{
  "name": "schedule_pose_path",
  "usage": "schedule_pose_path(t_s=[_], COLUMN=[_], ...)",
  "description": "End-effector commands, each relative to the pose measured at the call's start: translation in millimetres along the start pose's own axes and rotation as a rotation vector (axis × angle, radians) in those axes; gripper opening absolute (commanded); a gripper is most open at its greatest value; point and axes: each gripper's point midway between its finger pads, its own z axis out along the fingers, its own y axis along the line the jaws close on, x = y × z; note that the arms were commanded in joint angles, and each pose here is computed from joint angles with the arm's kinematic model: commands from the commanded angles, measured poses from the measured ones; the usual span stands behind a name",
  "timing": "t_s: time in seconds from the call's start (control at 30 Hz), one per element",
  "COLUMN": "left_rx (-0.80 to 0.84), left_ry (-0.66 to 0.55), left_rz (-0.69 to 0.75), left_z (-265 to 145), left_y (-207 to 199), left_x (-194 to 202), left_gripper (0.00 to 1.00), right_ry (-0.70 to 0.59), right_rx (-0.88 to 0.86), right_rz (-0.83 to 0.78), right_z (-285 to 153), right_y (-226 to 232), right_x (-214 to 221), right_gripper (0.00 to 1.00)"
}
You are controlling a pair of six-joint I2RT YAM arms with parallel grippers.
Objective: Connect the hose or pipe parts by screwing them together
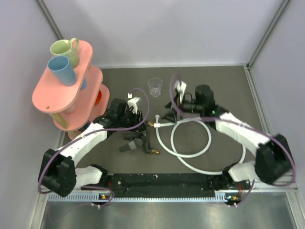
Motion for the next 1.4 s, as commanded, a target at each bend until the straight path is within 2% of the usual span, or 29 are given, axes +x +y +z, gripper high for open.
schedule_pose_path(t_s=[0.0,0.07,0.1,0.17,0.2,0.3,0.4,0.67,0.93,0.97,1.07,1.17,1.23,1.27,1.37], left_rx=[0.228,0.24,0.245,0.244,0.244,0.239,0.259,0.297,0.314,0.312,0.314,0.345,0.361,0.359,0.348], left_ry=[-0.006,0.077,0.084,0.151,0.156,0.188,0.205,0.235,0.248,0.25,0.243,0.169,0.084,0.074,0.033], left_rz=[-0.018,-0.077,-0.084,-0.122,-0.122,-0.145,-0.162,-0.172,-0.178,-0.18,-0.176,-0.134,-0.075,-0.075,-0.004], left_z=[-17.1,-13.2,-13.6,-8.7,-8.2,-4.1,-2.1,-0.9,-0.7,-0.2,1.1,1.9,2.1,2.9,7.9], left_y=[-45.9,-40.1,-40.6,-36.8,-37.1,-33.7,-35.4,-39.9,-41.7,-41.1,-41.1,-48.4,-56.1,-57.2,-64.4], left_x=[-44.9,-35.9,-41.1,-32.7,-35.3,-30.2,-27.9,-24.0,-22.5,-21.7,-21.9,-28.5,-41.2,-38.7,-37.9], left_gripper=[0.0,0.0,0.0,0.0,0.0,0.0,0.0,0.0,0.0,0.0,0.0,0.0,0.0,0.0,0.0], right_ry=[-0.109,-0.184,-0.198,-0.155,-0.087,-0.027,0.009,0.099,0.075,0.071,0.042,0.047,0.096,0.071,0.099], right_rx=[0.009,-0.037,0.035,0.017,0.052,0.071,0.104,0.086,0.03,0.026,0.038,0.079,0.117,0.126,0.097], right_rz=[-0.799,-1.018,-1.113,-1.177,-1.227,-1.331,-1.402,-1.468,-1.491,-1.485,-1.396,-1.274,-1.085,-0.978,-0.748], right_z=[-13.9,-13.1,-16.4,-9.3,-6.5,2.7,8.2,26.0,43.2,45.3,49.8,53.5,56.9,59.0,61.9], right_y=[33.5,57.3,54.5,63.2,52.5,49.6,45.0,33.0,40.8,41.5,43.4,41.2,33.4,34.0,25.7], right_x=[3.6,19.1,12.6,20.3,29.6,44.0,43.6,56.1,64.0,65.3,63.4,51.4,56.3,39.7,34.1], right_gripper=[0.75,0.74,0.74,0.73,0.72,0.7,0.68,0.57,0.39,0.25,0.0,0.0,0.0,0.0,0.0])
